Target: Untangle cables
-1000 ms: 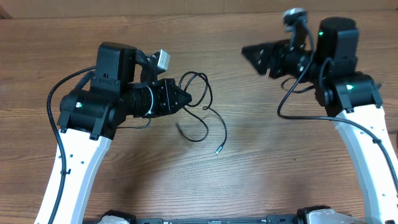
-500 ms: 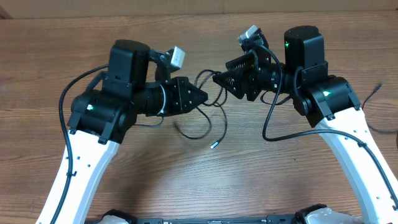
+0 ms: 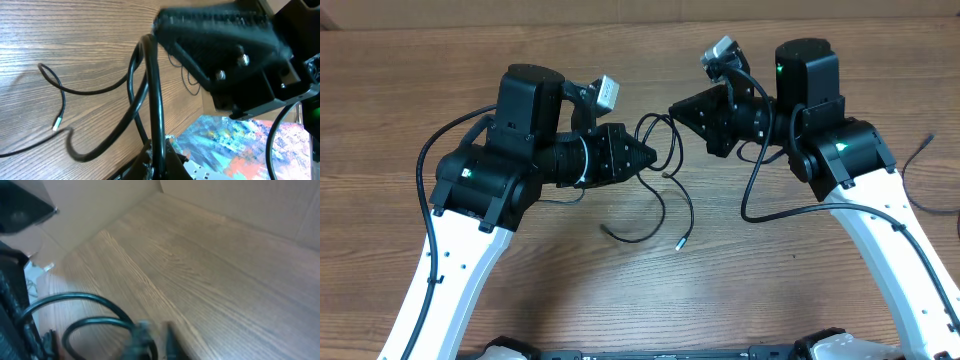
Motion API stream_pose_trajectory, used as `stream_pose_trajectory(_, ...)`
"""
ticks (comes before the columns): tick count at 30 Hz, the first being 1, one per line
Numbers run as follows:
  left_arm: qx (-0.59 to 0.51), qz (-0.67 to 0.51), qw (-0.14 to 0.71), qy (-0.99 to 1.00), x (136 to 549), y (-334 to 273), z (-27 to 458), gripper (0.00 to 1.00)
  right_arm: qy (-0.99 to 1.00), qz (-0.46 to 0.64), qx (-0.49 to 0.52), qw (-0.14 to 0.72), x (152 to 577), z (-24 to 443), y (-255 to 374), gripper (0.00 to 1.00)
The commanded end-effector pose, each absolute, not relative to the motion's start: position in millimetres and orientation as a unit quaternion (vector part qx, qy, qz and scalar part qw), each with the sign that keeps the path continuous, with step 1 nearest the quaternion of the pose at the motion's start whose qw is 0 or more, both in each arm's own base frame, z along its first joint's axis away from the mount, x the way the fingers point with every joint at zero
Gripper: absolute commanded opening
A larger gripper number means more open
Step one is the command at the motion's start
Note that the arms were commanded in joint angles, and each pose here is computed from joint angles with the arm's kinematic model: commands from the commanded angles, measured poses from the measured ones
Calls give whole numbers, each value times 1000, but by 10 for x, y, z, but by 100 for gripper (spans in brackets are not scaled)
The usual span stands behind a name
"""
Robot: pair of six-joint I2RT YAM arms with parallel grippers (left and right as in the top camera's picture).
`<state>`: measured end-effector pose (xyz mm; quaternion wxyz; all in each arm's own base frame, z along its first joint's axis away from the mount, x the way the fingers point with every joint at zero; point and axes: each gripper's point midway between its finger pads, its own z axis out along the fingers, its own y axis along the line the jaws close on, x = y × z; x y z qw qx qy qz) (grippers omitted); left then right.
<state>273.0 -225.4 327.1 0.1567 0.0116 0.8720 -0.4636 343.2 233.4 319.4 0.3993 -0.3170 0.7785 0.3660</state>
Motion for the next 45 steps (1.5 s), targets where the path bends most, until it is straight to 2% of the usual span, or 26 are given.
stream_pose_trajectory(1,20,-476,167,863,2671,-2255,3416,4,773,365,-323,406,3435,3243,2355,52)
stream_pose_trajectory(8,20,-478,166,862,2665,-2260,3421,4,747,370,-373,407,3323,3245,2420,61)
stream_pose_trajectory(12,20,-478,166,862,2665,-2260,3421,4,731,385,-394,403,3240,3264,2460,56)
stream_pose_trajectory(14,20,-478,166,862,2664,-2261,3421,4,729,387,-395,402,3230,3269,2465,45)
stream_pose_trajectory(15,20,-478,166,862,2664,-2261,3421,4,730,387,-395,402,3230,3269,2465,43)
stream_pose_trajectory(18,20,-478,166,862,2665,-2261,3421,4,723,399,-401,398,3194,3281,2489,47)
stream_pose_trajectory(22,25,-483,167,859,2663,-2275,3445,4,721,407,-402,390,3193,3245,2513,46)
stream_pose_trajectory(27,47,-507,176,842,2664,-2339,3572,4,708,431,-417,373,3161,3175,2576,37)
stream_pose_trajectory(28,48,-508,178,842,2668,-2341,3578,4,709,433,-417,370,3167,3155,2582,31)
stream_pose_trajectory(30,47,-507,178,842,2668,-2339,3575,4,710,433,-416,367,3183,3129,2587,4)
stream_pose_trajectory(35,47,-507,176,843,2663,-2337,3568,4,707,428,-414,381,3247,3167,2565,4)
stream_pose_trajectory(45,43,-504,169,846,2641,-2328,3537,4,764,399,-310,401,3657,3170,2194,4)
